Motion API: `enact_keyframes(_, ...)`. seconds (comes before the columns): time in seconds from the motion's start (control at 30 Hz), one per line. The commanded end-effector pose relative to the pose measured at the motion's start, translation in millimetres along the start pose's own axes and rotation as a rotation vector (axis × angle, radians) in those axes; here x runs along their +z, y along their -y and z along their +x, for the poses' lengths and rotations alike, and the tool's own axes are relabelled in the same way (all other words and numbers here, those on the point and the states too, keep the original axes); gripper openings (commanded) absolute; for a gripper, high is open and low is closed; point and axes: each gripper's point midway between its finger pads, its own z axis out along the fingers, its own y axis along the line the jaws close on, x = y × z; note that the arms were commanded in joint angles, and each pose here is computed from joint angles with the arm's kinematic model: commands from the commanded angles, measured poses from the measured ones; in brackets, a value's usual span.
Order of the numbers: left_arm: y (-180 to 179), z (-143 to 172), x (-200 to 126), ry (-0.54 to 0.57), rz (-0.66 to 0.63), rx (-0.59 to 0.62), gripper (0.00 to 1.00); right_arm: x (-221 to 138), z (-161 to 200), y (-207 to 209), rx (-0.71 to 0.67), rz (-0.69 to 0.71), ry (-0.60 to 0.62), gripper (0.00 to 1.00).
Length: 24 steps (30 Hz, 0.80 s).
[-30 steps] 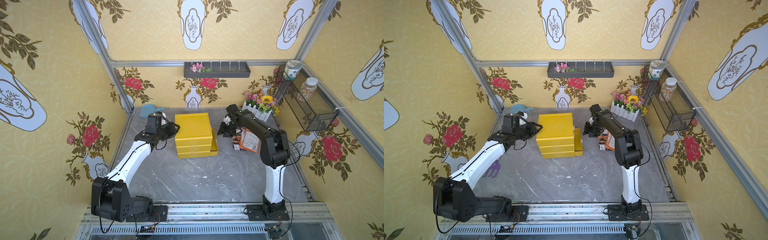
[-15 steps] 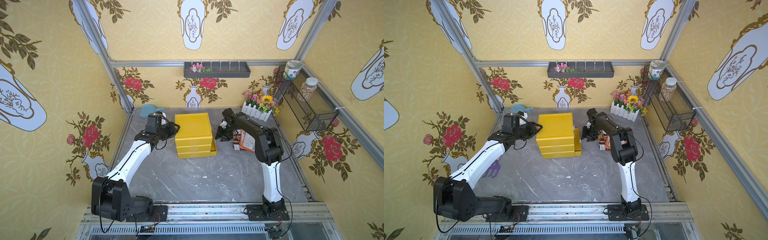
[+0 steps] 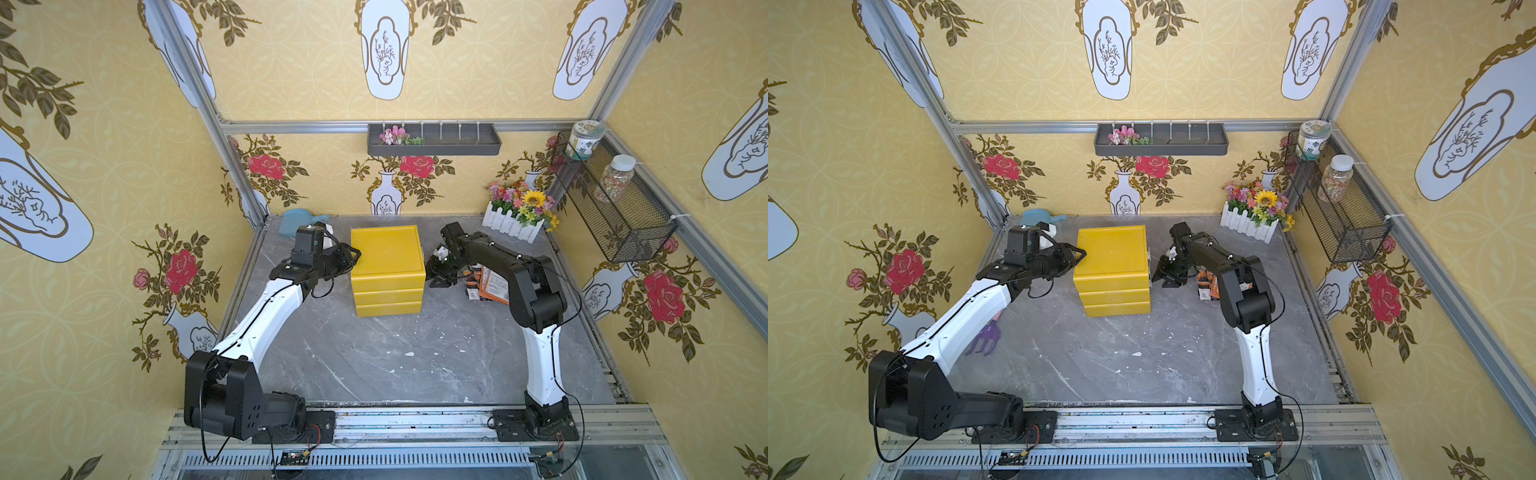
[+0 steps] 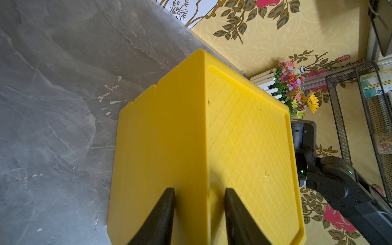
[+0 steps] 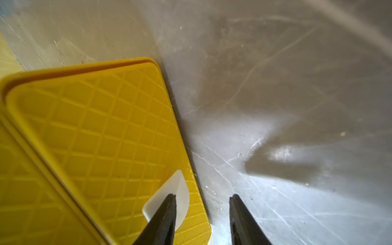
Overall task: Take the seed bags out of the drawer
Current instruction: Close the drawer in the storage box, then reset both arms
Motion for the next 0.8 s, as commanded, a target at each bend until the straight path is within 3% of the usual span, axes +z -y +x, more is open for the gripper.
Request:
enact_keyframes(0.0,-28.1,33.9,0.4,-0.137,-0.104,-0.038,0.43,-12.2,-2.8,-23.2,-0.037,-0.11,0.011,0.46)
enact_keyframes(0.27,7.4,-11.6,-35.1,-0.002,-0.076,0.038,0.44,-74.9,-18.3,22.3,-0.081,0.122,0.139,0.52)
enact_keyframes(0.47,33.1,-53.1,-82.0,0.193,-0.072,0.115,0.51,-160.1,-37.4,29.8,-0.183,0.245,0.376,0.58)
enact_keyframes(0.53,36.3,-63.7,-96.7,0.268,-0.085,0.141,1.0,-190.5,-41.9,22.3,-0.233,0.273,0.48,0.6)
enact_keyframes(0.67,41.7,-83.1,-125.0,0.411,-0.113,0.201,1.0,-249.7,-46.3,3.8,-0.323,0.33,0.692,0.64)
enact_keyframes(0.77,39.2,-100.5,-150.2,0.565,-0.162,0.225,1.0,-289.6,-46.6,-0.7,-0.341,0.391,0.854,0.75)
